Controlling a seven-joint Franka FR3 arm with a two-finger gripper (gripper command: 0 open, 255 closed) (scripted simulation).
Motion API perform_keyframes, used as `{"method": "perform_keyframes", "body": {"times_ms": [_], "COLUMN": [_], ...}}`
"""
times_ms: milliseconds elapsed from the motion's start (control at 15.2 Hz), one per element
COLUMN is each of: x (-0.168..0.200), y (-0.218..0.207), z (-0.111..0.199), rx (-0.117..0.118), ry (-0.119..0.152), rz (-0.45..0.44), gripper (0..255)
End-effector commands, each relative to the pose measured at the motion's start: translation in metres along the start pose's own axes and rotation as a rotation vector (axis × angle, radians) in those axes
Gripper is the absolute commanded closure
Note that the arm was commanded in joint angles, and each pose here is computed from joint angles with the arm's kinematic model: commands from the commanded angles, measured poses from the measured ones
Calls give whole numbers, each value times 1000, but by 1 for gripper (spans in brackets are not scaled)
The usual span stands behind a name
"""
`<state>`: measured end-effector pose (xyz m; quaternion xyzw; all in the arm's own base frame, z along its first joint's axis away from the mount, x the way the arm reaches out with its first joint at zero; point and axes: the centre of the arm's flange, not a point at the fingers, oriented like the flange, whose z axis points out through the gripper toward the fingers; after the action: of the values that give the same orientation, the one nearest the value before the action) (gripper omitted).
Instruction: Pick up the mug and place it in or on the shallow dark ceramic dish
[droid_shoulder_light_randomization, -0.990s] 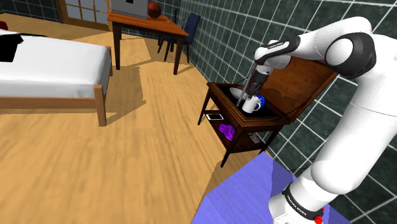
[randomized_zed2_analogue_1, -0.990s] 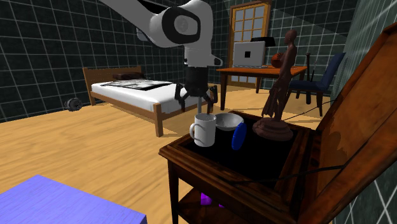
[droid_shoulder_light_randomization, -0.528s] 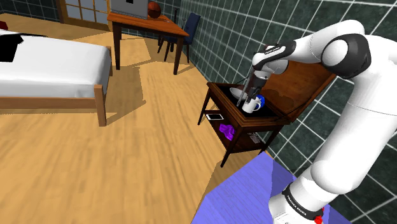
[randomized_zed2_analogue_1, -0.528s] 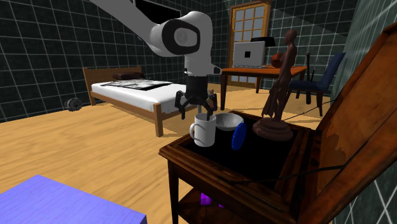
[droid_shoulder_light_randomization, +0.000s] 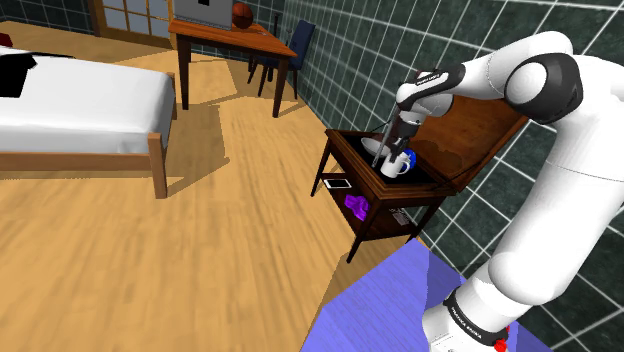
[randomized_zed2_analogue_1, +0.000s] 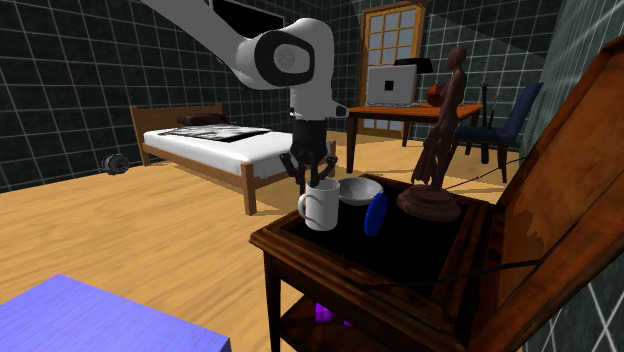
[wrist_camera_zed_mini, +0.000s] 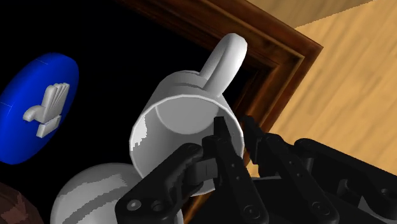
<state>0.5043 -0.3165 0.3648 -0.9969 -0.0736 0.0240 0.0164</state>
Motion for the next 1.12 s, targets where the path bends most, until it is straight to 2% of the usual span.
{"method": "perform_keyframes", "body": {"times_ms": [0,396,1056], "x": [0,0,-2], "y": [0,0,-2], "z": [0,0,-53], "rx": [0,0,0], "ry": [0,0,0], "rz": [0,0,0], "gripper": [255,255,255]}}
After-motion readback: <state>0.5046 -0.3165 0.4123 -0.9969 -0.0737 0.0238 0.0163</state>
